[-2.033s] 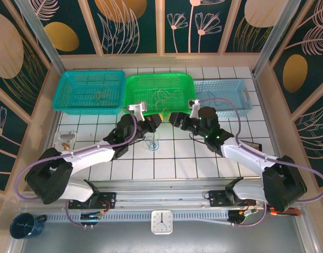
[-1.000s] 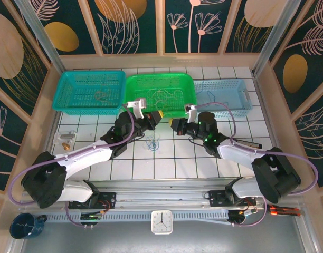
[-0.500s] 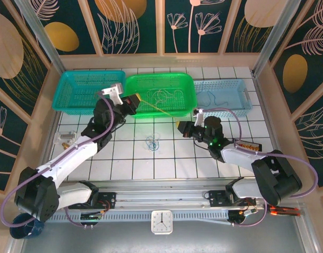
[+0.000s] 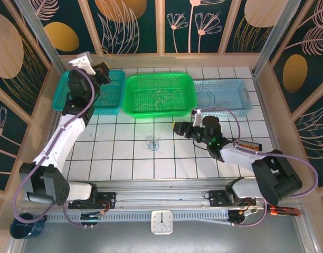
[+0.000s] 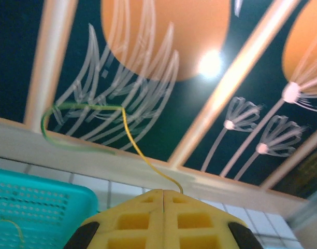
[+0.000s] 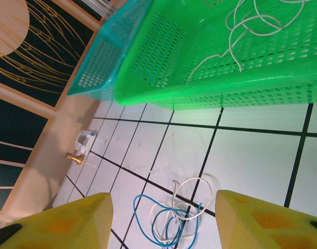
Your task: Untangle the cables
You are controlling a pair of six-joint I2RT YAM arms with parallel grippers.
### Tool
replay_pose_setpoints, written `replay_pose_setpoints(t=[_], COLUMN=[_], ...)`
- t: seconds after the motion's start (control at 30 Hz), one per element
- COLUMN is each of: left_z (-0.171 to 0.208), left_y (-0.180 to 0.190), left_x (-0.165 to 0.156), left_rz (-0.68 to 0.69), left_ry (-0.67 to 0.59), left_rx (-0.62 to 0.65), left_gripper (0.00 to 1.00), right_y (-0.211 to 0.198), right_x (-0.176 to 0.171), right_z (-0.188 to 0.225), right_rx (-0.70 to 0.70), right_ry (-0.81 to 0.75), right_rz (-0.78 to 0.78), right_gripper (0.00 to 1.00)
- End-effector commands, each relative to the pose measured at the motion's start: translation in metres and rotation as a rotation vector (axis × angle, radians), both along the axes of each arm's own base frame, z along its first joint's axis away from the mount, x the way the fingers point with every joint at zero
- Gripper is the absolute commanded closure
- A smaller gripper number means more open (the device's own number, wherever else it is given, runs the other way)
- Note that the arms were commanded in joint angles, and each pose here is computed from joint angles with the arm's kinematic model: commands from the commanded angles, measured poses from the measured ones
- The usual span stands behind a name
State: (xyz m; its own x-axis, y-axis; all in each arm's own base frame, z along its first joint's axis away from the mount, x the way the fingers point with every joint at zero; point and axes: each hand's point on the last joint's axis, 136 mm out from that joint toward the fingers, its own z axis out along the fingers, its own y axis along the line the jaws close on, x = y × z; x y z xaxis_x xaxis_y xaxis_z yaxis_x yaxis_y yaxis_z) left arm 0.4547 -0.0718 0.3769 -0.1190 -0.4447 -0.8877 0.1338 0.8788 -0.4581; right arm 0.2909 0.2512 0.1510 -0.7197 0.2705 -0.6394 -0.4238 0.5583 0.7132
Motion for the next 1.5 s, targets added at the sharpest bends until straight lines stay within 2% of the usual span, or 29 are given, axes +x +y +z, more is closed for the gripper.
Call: replay_pose_setpoints(t=[0.0,0.23,0.43,0.6,0.77,0.83,0.87,0.97,1.07,1.2,1.33,1.47], left_z=[-0.010,-0.044,-0.100,-0.147,-0.169,-0.167,-0.166,-0.159,-0.150,-0.142,-0.126,-0.113], left_y=[0.032,0.076,0.102,0.116,0.115,0.113,0.111,0.109,0.107,0.098,0.077,0.051], left_x=[0.016,0.043,0.057,0.070,0.083,0.088,0.091,0.095,0.094,0.088,0.070,0.042], left_rz=[0.097,0.207,0.264,0.277,0.242,0.225,0.212,0.200,0.192,0.148,0.041,-0.048], left_ry=[0.048,0.125,0.223,0.312,0.354,0.358,0.361,0.356,0.340,0.324,0.285,0.248], left_rx=[0.081,0.102,0.116,0.127,0.118,0.115,0.116,0.113,0.103,0.082,0.010,-0.050], left_gripper=[1.00,1.00,1.00,1.00,1.00,0.92,0.84,0.49,0.29,0.16,0.02,0.01], right_y=[0.008,0.009,0.004,0.002,-0.001,-0.002,-0.002,-0.002,-0.001,0.002,0.006,0.012], right_x=[0.001,-0.001,-0.004,-0.006,-0.009,-0.009,-0.010,-0.011,-0.012,-0.013,-0.013,-0.011], right_z=[0.013,0.016,0.018,0.018,0.021,0.021,0.022,0.020,0.020,0.016,0.011,0.007], right_rx=[0.002,-0.041,-0.057,-0.066,-0.075,-0.077,-0.077,-0.079,-0.078,-0.092,-0.120,-0.131], right_ry=[-0.015,-0.009,-0.006,-0.001,-0.009,-0.010,-0.013,-0.010,-0.012,-0.008,-0.002,0.003], right_rz=[0.011,0.010,-0.005,-0.010,-0.017,-0.020,-0.018,-0.018,-0.017,-0.012,-0.006,0.006], right_gripper=[0.45,0.45,0.45,0.45,0.45,0.45,0.45,0.45,0.45,0.45,0.45,0.45])
